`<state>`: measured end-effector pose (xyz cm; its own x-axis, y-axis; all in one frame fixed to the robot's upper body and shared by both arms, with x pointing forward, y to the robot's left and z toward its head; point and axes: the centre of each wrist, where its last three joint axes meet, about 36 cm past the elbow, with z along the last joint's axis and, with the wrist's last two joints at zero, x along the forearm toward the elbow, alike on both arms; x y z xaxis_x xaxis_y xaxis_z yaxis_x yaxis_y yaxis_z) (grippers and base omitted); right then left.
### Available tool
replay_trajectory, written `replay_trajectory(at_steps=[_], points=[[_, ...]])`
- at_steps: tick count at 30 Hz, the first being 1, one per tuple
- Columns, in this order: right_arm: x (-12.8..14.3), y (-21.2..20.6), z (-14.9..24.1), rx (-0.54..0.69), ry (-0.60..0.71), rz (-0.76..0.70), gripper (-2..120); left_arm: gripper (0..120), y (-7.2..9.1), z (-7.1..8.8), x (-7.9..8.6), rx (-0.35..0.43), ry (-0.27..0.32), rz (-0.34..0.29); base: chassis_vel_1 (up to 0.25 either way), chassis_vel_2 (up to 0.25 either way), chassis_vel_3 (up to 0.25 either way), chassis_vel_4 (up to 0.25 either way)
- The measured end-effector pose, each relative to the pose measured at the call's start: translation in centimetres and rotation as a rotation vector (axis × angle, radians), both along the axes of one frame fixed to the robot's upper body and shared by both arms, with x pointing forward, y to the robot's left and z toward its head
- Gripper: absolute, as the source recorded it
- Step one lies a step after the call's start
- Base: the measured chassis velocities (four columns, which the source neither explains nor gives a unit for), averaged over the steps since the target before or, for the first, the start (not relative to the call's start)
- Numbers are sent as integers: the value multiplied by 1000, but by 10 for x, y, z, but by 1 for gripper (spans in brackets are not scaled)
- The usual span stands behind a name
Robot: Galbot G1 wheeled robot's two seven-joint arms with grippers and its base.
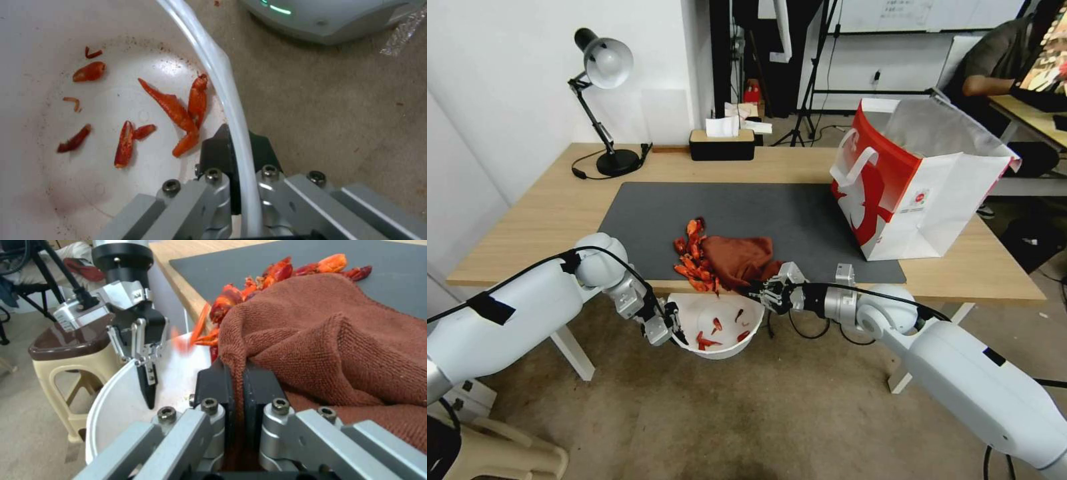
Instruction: Sweep shrimp from table into container with towel, then put container into takeout bag.
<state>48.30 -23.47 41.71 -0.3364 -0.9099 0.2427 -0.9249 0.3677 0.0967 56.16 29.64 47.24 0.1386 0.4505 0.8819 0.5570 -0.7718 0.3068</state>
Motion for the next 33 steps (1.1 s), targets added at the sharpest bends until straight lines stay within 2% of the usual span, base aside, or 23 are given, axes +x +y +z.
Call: replay_trajectory(at_steps=[33], points=[[-28, 8, -4, 17, 17, 30, 2, 0, 6, 5, 6, 3, -11, 14, 0, 0, 0, 0]])
